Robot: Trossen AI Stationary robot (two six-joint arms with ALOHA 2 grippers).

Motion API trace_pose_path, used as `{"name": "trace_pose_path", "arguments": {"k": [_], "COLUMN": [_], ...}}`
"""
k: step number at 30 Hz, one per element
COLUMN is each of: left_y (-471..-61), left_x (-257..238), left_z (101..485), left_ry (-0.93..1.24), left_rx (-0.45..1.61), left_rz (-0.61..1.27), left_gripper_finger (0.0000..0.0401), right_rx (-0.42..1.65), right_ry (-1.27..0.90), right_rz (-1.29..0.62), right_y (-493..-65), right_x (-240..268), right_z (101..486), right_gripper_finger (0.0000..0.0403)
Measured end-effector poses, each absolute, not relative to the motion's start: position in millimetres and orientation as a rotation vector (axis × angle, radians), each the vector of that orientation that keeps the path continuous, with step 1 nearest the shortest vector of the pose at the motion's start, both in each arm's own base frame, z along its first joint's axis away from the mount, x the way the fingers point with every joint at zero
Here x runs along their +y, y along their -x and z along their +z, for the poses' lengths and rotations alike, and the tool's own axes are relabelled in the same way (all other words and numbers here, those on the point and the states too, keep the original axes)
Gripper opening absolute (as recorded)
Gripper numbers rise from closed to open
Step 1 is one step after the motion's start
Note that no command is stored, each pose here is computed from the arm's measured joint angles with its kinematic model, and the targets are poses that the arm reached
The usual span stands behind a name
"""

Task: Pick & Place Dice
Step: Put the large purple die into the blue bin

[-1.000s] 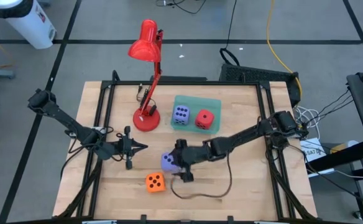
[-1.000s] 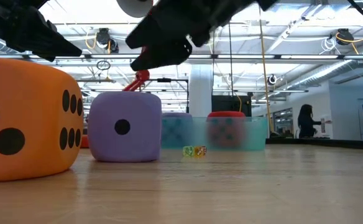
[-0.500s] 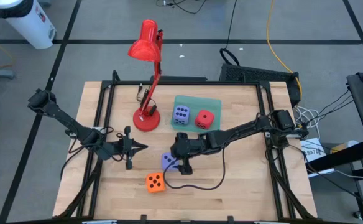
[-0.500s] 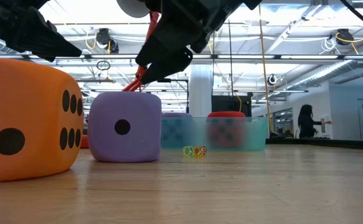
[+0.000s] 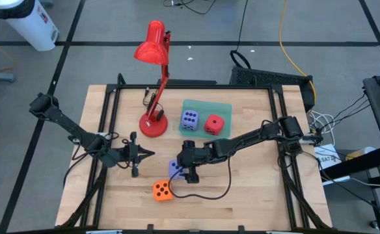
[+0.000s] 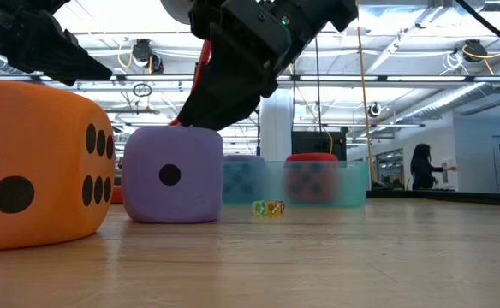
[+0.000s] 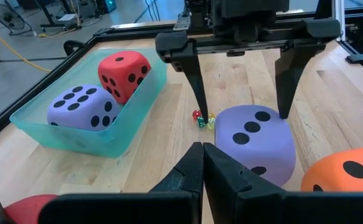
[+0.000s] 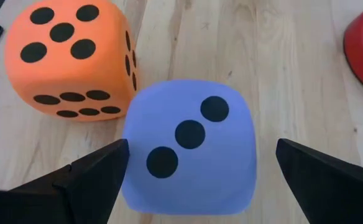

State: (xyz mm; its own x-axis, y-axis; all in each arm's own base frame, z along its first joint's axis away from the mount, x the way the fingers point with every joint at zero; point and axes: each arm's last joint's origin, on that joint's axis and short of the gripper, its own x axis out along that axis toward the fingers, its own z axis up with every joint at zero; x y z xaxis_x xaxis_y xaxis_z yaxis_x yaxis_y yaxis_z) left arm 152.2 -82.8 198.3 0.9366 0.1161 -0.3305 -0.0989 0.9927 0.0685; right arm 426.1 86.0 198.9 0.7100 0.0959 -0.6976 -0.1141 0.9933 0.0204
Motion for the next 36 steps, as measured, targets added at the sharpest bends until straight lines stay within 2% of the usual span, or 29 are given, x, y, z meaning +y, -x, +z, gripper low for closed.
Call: {"name": "trace_pose_path", "arguments": {"k": [7,17,29,36], "left_y": [-152.3,-152.3,-152.3,-152.3], "left_x": [-82.8,-82.8,-82.9,-86.2], "left_z": [198.3,198.3,198.3,197.4], "left_ry": [-0.051,-0.045,-0.026,0.026], "left_rx": [0.341,0.34,0.339,0.366], "left_rz": [0.111,0.111,0.113,0.01], "left_gripper_finger": [0.0021,0.0021,0.0021,0.0021], "right_rx": [0.791,0.799,0.748,0.737], "right_ry": [-0.007,-0.039,-0.026,-0.033], "right_rz": [0.13,0.172,0.106,0.048], "right_y": [-425.2,-435.7,-441.4,-439.6], "right_x": [87.2,85.2,70.1,48.9], "right_z": [197.2,173.9,176.0,188.4], "right_gripper_finger": [0.04,0.04,0.04,0.04]}}
